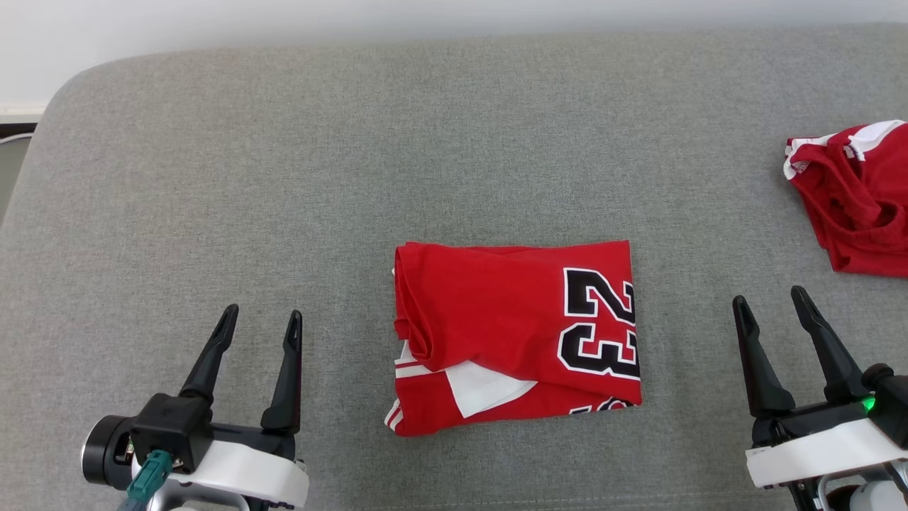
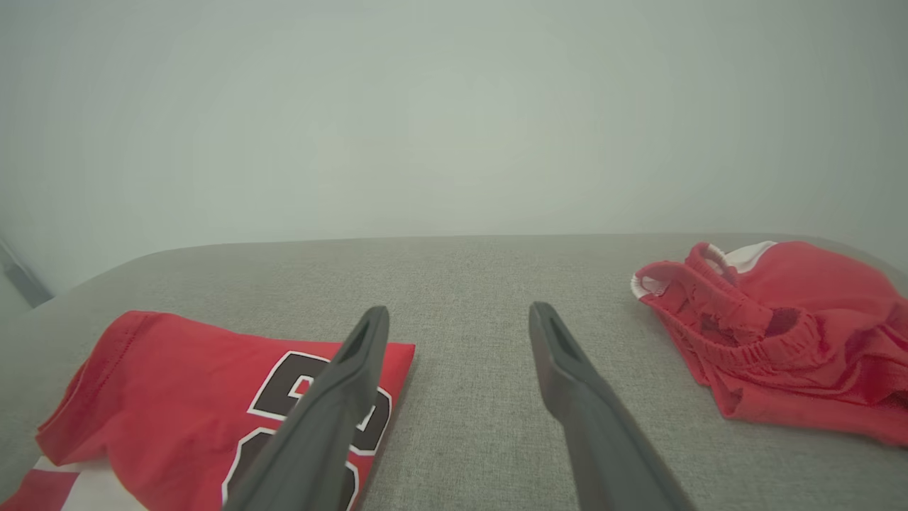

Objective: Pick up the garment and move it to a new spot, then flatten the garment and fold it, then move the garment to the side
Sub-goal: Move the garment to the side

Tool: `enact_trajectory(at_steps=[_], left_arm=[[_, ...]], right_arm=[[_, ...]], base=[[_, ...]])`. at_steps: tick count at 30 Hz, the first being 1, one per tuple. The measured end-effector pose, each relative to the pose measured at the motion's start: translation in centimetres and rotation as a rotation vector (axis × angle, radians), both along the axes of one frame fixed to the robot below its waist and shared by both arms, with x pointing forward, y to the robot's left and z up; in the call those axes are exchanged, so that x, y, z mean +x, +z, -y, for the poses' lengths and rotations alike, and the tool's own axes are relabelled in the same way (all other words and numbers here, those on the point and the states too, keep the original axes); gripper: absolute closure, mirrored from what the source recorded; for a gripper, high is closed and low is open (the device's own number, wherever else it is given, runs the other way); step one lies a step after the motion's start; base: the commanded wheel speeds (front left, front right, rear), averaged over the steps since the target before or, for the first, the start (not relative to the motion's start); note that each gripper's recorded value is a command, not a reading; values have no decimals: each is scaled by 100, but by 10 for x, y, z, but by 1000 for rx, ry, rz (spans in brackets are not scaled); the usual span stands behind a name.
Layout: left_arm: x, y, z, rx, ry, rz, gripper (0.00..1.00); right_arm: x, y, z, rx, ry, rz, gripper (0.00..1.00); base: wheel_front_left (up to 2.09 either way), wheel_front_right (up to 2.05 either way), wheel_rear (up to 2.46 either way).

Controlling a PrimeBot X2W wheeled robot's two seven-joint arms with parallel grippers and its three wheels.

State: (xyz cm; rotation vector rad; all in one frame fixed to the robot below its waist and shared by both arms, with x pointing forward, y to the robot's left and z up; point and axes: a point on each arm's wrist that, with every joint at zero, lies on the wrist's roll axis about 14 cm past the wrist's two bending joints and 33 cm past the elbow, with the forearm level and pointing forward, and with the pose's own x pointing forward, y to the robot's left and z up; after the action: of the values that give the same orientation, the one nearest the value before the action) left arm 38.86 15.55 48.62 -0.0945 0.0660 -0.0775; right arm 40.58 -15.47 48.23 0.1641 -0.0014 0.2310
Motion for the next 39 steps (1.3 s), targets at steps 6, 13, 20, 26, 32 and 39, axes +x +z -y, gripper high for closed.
enact_trajectory(at_steps=[6, 13, 20, 26, 32, 39], left_arm=[[0, -3, 0, -3, -1, -9, 0], [-2, -9, -3, -6, 10, -28, 0], [0, -14, -10, -12, 37, -38, 0], [-2, -22, -17, -7, 67, -60, 0], [0, -24, -18, -8, 66, -61, 0], [4, -22, -16, -11, 61, -51, 0]], right_arm=[[0, -17, 4, 90, -34, -66, 0], [5, -53, -16, 251, 1, -213, 0], [18, -82, -47, 332, 75, -339, 0], [17, -100, -70, 366, 145, -444, 0], [17, -101, -81, 406, 191, -488, 0], [12, -96, -96, 439, 256, -525, 0]], base=[[0, 0, 0], [0, 0, 0], [0, 0, 0], [0, 0, 0], [0, 0, 0], [0, 0, 0]])
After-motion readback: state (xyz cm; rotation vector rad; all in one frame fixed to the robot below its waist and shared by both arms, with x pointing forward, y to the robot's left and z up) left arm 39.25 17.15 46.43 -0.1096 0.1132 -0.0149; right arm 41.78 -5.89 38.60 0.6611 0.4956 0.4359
